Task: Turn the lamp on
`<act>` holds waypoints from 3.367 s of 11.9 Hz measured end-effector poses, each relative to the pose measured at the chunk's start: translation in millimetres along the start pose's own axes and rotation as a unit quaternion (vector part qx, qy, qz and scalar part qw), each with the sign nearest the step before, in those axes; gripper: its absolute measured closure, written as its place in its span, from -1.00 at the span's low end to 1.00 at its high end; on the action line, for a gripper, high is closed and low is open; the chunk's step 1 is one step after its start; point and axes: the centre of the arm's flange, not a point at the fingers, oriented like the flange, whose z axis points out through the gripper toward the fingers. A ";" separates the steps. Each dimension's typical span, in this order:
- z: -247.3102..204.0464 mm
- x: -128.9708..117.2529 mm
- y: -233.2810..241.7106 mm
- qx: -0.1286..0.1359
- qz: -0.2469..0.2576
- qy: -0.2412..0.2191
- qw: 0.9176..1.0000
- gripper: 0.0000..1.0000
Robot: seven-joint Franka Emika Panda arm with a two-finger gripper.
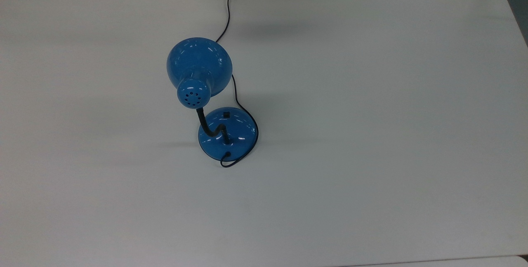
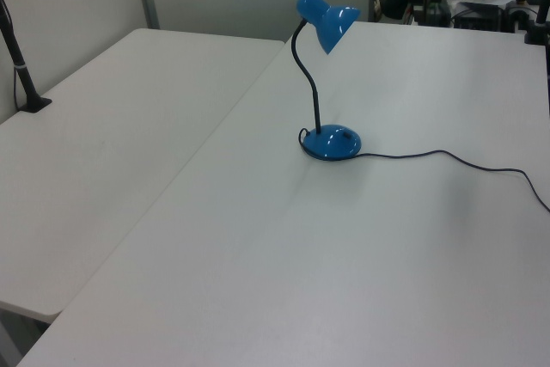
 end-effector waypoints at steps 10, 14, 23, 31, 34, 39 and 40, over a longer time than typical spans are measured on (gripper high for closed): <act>4.1 0.3 -6.8 -0.001 -0.008 -0.004 1.000 -0.91; 6.0 1.5 -9.4 -0.001 -0.031 -0.004 0.999 0.39; 107.0 17.1 -47.1 0.008 -0.067 0.058 0.996 0.98; 220.4 35.5 -55.8 0.029 -0.040 0.110 0.993 0.98; 249.5 56.5 -61.9 0.047 -0.010 0.153 0.987 0.97; 261.3 74.1 -58.6 0.052 -0.014 0.219 0.974 0.98; 266.7 76.1 -57.0 0.041 -0.027 0.224 0.973 0.98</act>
